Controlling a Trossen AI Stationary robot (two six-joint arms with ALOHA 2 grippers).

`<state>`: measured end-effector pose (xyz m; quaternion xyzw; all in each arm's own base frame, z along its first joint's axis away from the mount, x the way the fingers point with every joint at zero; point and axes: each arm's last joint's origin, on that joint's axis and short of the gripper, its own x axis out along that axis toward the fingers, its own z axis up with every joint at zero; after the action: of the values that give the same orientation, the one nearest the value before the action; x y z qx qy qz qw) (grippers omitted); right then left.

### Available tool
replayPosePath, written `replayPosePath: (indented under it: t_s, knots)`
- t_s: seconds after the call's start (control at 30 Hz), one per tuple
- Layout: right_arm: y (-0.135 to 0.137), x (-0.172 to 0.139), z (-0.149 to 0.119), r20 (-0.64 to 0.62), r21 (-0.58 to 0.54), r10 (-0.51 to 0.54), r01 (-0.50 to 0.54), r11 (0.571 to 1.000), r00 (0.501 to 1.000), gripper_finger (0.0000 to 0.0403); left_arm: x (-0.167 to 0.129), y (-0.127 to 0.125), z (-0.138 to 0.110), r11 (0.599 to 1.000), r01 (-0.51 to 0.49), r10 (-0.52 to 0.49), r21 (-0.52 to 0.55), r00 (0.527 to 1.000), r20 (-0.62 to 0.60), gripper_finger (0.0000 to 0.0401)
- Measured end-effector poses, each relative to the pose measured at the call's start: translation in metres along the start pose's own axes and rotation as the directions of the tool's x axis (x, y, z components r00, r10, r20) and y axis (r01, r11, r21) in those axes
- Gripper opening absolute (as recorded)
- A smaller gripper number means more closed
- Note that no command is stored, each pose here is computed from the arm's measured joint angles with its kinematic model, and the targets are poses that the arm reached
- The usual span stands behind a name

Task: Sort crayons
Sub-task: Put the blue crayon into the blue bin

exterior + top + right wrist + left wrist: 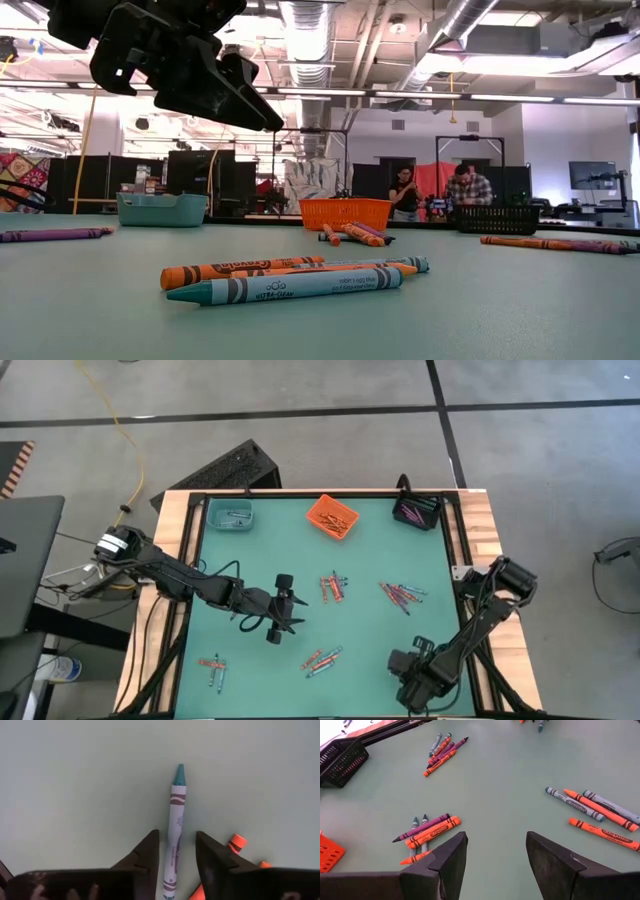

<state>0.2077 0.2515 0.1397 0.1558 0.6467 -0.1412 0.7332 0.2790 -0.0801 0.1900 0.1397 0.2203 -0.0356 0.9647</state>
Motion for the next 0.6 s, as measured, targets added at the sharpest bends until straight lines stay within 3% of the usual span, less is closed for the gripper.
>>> replayPosePath:
  t_s: [0.43,0.6]
  knots:
    - [0.0063,-0.0055,0.003,0.007,-0.036,0.018,-0.017,0.999,1.0,0.0013,0.0,-0.0001,0.0,1.0,0.0,0.0,-0.003,1.0,0.0,0.0194]
    - [0.0067,-0.007,0.0068,0.004,-0.041,0.016,-0.015,0.999,1.0,0.0004,-0.0001,0.0,0.0001,1.0,0.0,0.0,-0.003,1.0,0.0,0.0194]
